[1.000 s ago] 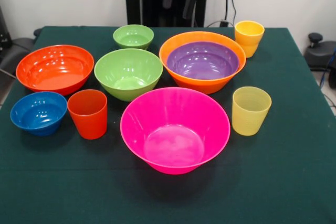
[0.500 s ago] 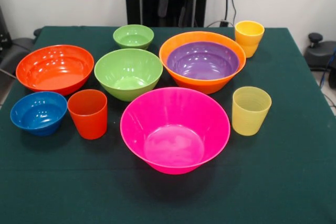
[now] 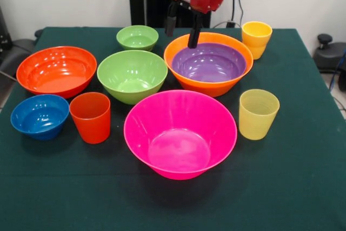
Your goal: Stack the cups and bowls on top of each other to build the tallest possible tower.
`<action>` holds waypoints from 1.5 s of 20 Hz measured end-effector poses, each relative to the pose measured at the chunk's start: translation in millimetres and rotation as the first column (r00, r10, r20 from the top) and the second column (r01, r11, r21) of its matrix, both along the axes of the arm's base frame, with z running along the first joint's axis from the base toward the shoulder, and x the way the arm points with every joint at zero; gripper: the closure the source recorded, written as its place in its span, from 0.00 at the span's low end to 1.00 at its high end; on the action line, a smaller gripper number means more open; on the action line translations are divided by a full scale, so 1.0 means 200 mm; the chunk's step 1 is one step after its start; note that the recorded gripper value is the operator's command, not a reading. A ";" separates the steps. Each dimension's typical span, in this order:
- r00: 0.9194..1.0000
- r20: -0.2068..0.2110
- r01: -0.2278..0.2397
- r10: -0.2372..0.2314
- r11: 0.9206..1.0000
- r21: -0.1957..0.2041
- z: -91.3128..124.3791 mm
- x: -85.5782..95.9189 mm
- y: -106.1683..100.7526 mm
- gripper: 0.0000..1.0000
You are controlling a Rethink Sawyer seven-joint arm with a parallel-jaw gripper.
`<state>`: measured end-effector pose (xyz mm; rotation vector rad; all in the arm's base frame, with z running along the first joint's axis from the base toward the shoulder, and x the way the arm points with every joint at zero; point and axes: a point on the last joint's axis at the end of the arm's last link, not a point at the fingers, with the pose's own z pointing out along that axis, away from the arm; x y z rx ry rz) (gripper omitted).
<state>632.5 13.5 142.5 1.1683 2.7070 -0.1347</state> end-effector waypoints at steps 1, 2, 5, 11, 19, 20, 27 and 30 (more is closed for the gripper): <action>1.000 0.000 -0.003 0.003 1.000 0.000 0.00 0.00 0.00 0.00; 1.000 0.000 -0.008 0.008 1.000 0.002 -0.01 0.01 0.01 0.00; 1.000 0.000 -0.019 0.019 1.000 0.003 -0.02 0.02 0.03 0.00; 0.999 0.001 -0.034 0.034 0.999 0.001 -0.04 0.04 0.01 0.00; 1.000 0.022 0.000 -0.001 1.000 0.010 -0.03 0.09 -0.18 0.00; 1.000 0.025 0.003 -0.003 1.000 0.011 -0.02 0.09 -0.19 0.00; 0.998 0.064 0.013 -0.013 1.000 0.004 0.04 0.17 -0.31 0.00; 0.997 0.074 0.004 -0.004 1.000 0.000 0.04 0.20 -0.32 0.00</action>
